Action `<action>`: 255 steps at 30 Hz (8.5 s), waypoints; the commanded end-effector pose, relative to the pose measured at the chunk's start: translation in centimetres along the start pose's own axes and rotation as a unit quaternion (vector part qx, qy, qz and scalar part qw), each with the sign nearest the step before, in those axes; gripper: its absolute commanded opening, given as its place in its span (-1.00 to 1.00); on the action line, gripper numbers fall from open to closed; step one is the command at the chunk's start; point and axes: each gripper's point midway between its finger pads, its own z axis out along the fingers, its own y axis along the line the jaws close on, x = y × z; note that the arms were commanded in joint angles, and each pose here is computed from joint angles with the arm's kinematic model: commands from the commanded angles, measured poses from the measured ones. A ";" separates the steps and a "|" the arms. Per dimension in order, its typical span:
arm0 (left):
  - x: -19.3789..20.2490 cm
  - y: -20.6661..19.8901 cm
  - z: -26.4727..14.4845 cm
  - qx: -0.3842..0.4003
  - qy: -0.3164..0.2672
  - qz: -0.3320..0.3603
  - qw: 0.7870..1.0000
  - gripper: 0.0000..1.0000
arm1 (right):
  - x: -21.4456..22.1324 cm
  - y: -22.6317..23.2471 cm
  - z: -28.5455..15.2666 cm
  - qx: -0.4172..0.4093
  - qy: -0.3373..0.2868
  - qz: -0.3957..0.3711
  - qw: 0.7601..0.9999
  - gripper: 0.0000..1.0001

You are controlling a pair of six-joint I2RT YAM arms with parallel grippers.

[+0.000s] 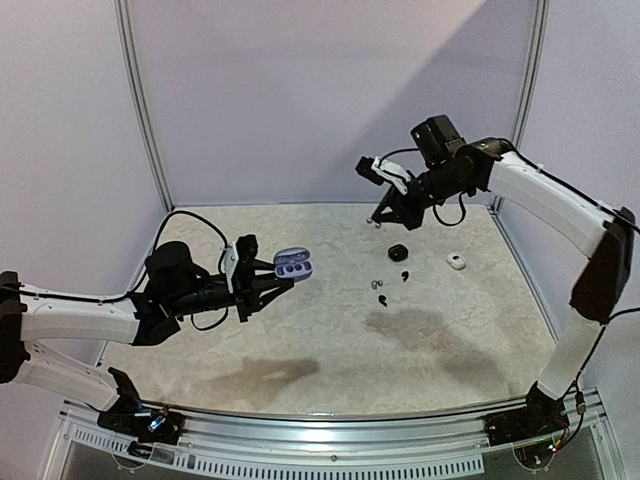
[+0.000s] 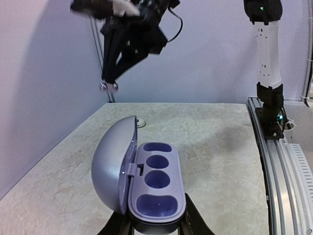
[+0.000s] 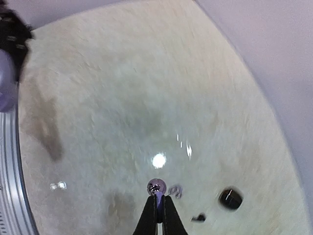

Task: Insert the wireless bluetooth earbuds into the charging case
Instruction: Pick up the right earbud from the center of the board, then insert the right earbud into the right side groove of the charging case, then adjust the left earbud at the center of the board.

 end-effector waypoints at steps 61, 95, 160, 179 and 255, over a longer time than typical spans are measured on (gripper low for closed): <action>-0.7 -0.2 0.4 0.000 -0.002 -0.071 0.998 -1.00 | -12.6 16.5 -9.3 -0.120 -0.257 -0.299 0.911 0.06; -0.4 -0.1 0.8 0.002 0.006 -0.071 0.997 -1.00 | 13.7 -6.9 18.7 -0.037 0.197 0.073 0.977 -0.62; 0.0 -0.2 0.8 0.003 0.013 -0.063 0.998 -1.00 | 16.4 -3.2 16.0 -0.104 0.216 0.122 0.963 -0.35; 0.0 -0.4 0.9 0.007 0.015 -0.060 0.998 -1.00 | 15.1 -4.1 16.3 -0.097 0.195 0.116 0.969 -0.39; 0.5 0.0 0.5 -0.009 0.020 -0.045 0.999 -1.00 | 10.8 -5.2 15.0 0.116 0.049 0.254 0.959 -0.83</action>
